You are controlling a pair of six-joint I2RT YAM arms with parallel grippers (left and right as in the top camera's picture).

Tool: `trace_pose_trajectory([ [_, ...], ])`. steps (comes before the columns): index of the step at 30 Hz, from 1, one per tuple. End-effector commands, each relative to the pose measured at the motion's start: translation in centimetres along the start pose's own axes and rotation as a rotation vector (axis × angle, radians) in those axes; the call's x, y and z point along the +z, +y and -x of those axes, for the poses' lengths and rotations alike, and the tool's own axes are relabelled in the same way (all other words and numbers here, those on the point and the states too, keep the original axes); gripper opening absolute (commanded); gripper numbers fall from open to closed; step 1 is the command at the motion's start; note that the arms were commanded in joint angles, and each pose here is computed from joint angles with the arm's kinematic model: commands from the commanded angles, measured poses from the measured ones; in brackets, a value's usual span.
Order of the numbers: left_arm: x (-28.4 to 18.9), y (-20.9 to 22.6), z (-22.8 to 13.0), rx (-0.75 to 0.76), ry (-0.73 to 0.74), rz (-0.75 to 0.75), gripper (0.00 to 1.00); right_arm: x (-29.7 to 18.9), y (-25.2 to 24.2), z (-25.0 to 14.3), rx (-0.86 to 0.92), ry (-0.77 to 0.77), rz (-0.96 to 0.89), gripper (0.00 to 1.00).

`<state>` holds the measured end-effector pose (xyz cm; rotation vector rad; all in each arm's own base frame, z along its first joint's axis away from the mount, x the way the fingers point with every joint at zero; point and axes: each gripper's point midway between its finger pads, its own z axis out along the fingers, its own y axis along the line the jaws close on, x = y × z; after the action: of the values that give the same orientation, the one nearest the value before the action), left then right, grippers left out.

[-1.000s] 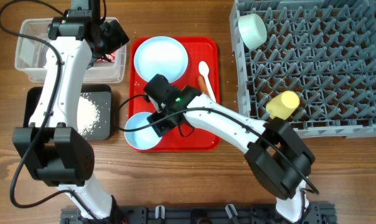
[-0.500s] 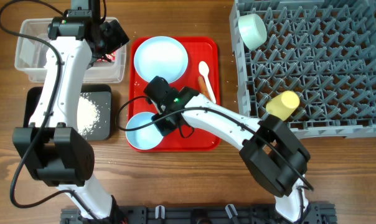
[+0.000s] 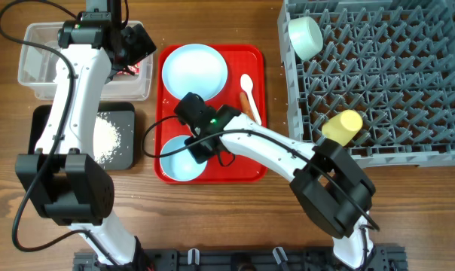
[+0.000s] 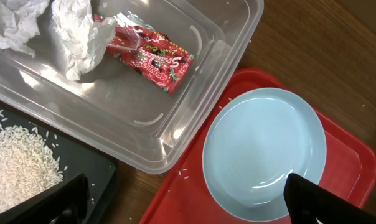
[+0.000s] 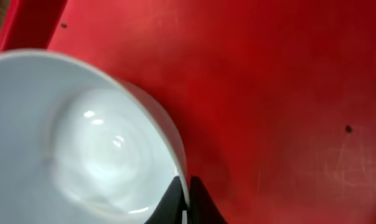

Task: Sort waste into correct bins and load items into the dishwasher rack
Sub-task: 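Lift the light-blue bowl and carry it toward the rack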

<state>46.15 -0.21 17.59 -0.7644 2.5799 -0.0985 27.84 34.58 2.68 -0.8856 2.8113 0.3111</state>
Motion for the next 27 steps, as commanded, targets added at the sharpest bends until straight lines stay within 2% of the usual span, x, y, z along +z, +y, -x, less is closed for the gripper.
trace_pose_trajectory([
  [1, 0.1, 0.2, 0.0, -0.015, -0.001, 0.008, 1.00, 0.7, -0.6, -0.5, 0.005, 0.024, -0.035, 0.04],
  [18, 0.1, 0.2, 0.0, -0.015, -0.001, 0.008, 1.00, -0.1, -2.3, -0.4, 0.077, 0.014, -0.107, 0.04],
  [27, 0.1, 0.2, 0.0, -0.015, -0.001, 0.008, 1.00, -4.7, -3.4, 1.6, 0.110, -0.103, -0.169, 0.04],
])
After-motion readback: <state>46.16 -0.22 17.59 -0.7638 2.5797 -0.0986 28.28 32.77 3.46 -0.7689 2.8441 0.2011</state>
